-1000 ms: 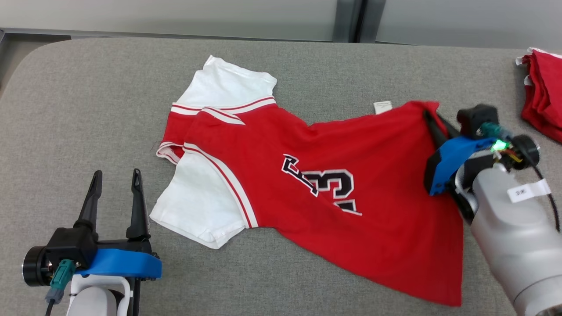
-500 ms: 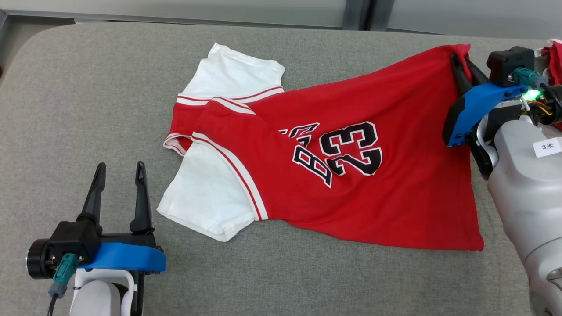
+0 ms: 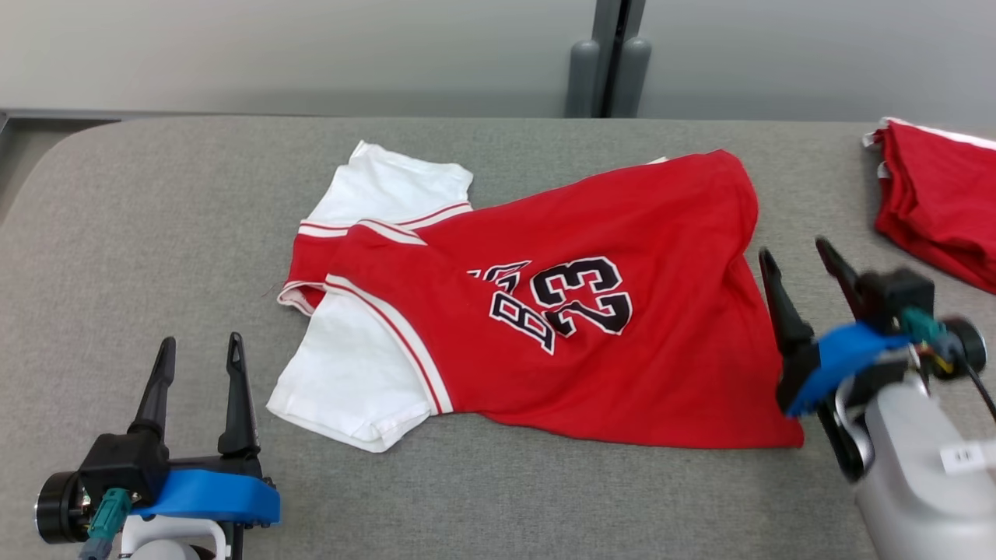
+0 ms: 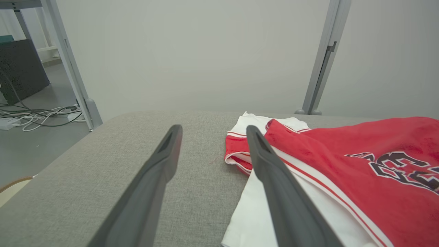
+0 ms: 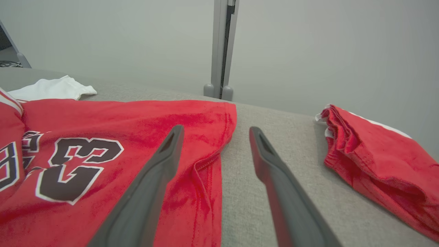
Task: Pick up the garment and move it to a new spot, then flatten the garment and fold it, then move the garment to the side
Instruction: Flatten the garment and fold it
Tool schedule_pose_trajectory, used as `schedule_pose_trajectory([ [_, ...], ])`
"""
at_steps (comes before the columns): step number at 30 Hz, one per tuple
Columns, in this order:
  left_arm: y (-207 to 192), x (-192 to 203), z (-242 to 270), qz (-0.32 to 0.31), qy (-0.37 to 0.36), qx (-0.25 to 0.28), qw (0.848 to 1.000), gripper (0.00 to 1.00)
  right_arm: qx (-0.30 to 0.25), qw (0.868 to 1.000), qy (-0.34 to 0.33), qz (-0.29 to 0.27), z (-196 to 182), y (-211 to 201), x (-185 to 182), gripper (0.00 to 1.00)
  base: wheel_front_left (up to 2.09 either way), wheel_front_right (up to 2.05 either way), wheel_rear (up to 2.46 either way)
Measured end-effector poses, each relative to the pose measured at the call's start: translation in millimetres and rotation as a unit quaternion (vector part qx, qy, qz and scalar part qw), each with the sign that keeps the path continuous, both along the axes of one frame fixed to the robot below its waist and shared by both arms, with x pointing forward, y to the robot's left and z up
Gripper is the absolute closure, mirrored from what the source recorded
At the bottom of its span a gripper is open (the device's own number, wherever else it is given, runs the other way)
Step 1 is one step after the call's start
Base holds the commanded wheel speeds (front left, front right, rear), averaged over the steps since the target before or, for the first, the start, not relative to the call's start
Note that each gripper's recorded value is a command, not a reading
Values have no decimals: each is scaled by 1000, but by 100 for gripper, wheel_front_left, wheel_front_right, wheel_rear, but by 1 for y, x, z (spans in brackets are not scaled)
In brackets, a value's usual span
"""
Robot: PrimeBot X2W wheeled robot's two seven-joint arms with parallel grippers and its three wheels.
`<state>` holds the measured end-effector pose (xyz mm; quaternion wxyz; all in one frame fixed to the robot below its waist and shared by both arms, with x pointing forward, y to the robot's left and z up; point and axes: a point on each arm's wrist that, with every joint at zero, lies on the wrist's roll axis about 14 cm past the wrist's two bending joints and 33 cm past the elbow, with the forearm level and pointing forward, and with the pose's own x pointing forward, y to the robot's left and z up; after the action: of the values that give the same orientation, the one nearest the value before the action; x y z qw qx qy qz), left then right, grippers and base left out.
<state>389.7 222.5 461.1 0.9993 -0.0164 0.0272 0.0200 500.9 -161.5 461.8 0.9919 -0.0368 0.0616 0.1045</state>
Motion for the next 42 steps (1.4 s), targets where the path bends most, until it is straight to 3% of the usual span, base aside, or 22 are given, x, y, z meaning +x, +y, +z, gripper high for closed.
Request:
schedule_pose_trajectory([
  [7,-13,-1,3,-19,-5,-1,1000,0,34,998,39,-35,-35,-22,-71,0,0,0,0],
  [16,-22,2,4,-33,-8,-3,999,0,50,995,72,-42,-55,-19,-120,0,0,0,0],
  [23,-20,-7,6,-30,-8,-2,1000,0,69,995,51,-48,-43,-12,-127,0,0,0,0],
  [33,-16,-26,9,-26,-12,-1,1000,0,97,993,-40,-48,11,-3,-122,0,0,0,0],
  [42,-9,-51,-1,-13,5,-8,1000,0,114,991,-39,-64,10,-6,-145,0,0,0,0],
])
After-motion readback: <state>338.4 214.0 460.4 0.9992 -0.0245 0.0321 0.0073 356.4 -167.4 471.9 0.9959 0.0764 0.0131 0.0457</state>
